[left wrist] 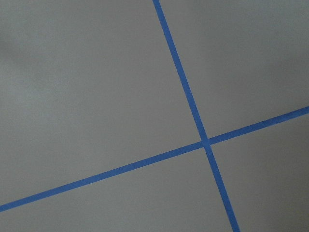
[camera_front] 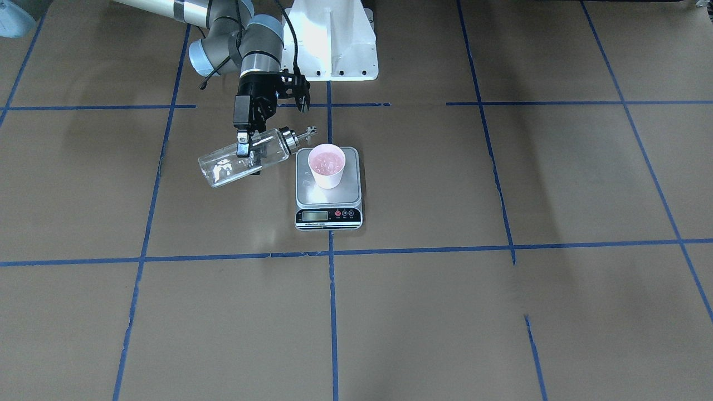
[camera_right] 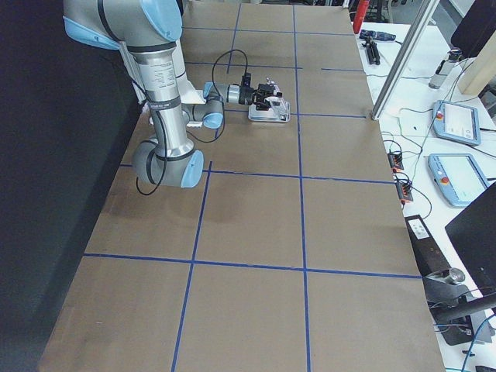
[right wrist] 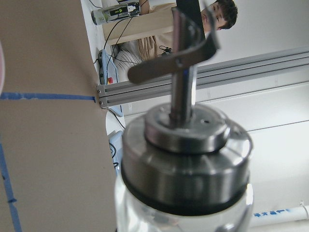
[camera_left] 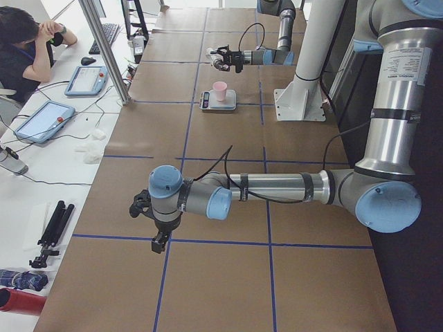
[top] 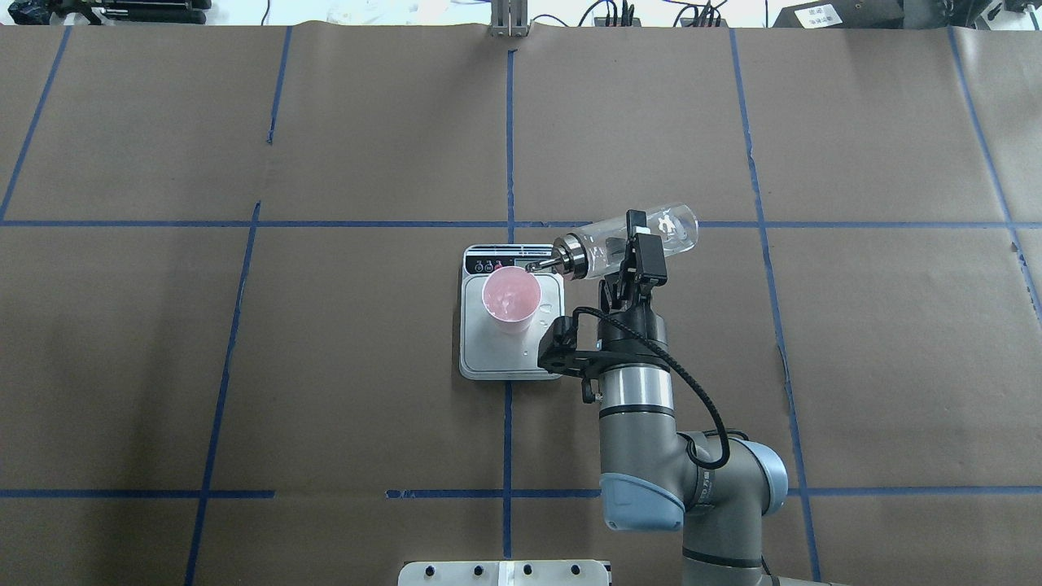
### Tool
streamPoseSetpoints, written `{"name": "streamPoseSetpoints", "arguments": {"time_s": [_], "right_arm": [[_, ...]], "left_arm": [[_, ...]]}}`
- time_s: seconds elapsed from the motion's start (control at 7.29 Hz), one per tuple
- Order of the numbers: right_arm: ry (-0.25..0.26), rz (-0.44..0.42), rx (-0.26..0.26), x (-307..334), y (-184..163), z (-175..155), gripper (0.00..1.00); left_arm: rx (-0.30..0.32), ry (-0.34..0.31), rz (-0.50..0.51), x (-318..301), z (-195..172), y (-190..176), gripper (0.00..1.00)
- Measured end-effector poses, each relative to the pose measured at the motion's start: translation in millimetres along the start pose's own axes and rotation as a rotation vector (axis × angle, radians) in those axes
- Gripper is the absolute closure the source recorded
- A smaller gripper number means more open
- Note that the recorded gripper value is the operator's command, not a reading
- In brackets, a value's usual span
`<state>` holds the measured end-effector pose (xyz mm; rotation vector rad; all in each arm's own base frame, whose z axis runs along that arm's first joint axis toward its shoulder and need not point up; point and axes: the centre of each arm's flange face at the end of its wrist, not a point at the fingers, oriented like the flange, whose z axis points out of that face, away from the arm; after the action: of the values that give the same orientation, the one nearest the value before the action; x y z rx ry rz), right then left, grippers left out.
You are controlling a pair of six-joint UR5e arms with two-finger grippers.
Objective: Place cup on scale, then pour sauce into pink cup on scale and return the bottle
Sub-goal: 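Turn the bottle upright and carry it back with the right gripper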
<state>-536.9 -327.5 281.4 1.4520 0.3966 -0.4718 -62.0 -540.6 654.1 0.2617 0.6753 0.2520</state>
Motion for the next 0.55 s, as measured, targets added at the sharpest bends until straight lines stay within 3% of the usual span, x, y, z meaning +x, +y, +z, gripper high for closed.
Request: {"name": "streamPoseSetpoints", "arguments": {"time_s": [0.55], "right_arm": [[-0.064,0.477,0.003,1.5,13.2,5.9,1.0]], "left_arm": [[0.016,-0.003,0.011,4.8,-8.0,-8.4,0.0]]}}
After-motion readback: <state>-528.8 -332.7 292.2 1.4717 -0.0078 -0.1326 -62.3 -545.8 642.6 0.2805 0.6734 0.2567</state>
